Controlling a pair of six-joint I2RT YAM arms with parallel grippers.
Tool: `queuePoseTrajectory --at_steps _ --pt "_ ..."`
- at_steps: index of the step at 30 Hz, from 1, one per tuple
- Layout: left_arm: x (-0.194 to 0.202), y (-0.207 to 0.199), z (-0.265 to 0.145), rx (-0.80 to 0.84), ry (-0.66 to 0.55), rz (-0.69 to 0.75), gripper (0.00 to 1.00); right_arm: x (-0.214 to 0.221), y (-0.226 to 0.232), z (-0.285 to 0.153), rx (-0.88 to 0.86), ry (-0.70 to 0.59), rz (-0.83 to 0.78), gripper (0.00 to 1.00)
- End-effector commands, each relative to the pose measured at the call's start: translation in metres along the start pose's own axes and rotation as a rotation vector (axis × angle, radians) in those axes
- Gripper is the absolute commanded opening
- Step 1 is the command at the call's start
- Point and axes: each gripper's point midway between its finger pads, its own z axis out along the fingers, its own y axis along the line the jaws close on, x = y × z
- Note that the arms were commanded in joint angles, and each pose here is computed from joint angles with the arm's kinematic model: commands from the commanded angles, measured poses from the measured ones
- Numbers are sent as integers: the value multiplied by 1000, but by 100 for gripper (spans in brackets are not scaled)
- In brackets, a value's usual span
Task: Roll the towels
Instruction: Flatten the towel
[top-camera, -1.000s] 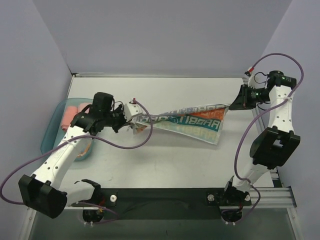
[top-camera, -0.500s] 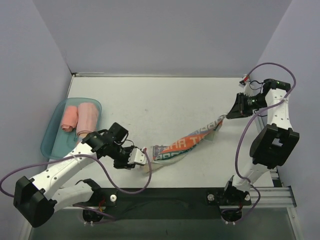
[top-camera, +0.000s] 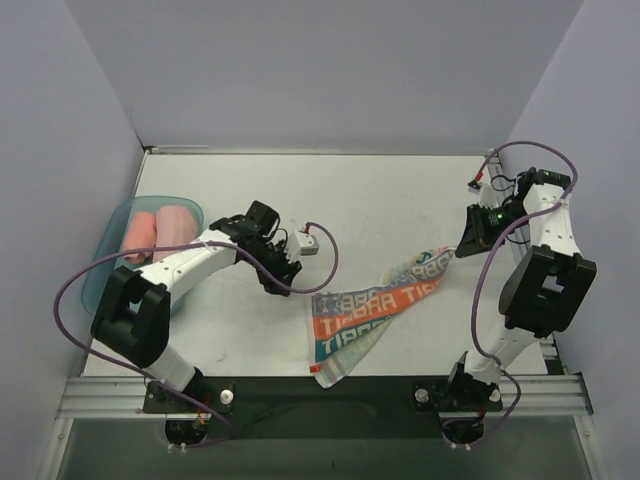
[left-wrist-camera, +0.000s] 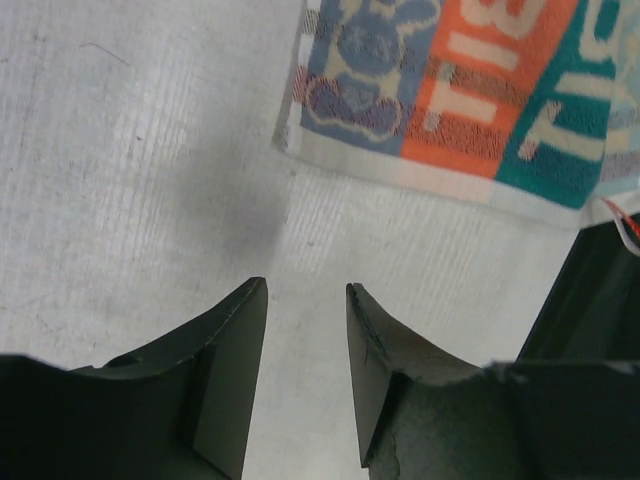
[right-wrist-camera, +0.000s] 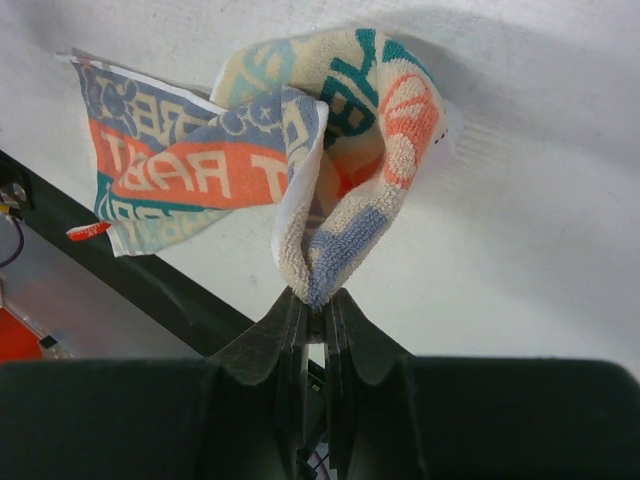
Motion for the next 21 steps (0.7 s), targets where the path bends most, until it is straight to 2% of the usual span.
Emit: queuePoseTrajectory --at_steps 1,7,12,21 --pt "-46 12 18 -63 -90 -112 47 14 4 -4 -1 56 4 0" --pt "-34 3 61 -34 -10 -207 47 12 4 -7 -3 60 2 0" --pt "-32 -4 85 -30 14 -217 48 11 5 -7 -6 58 2 0" --pt "-22 16 103 -122 45 -279 35 11 9 -10 -12 58 -2 0"
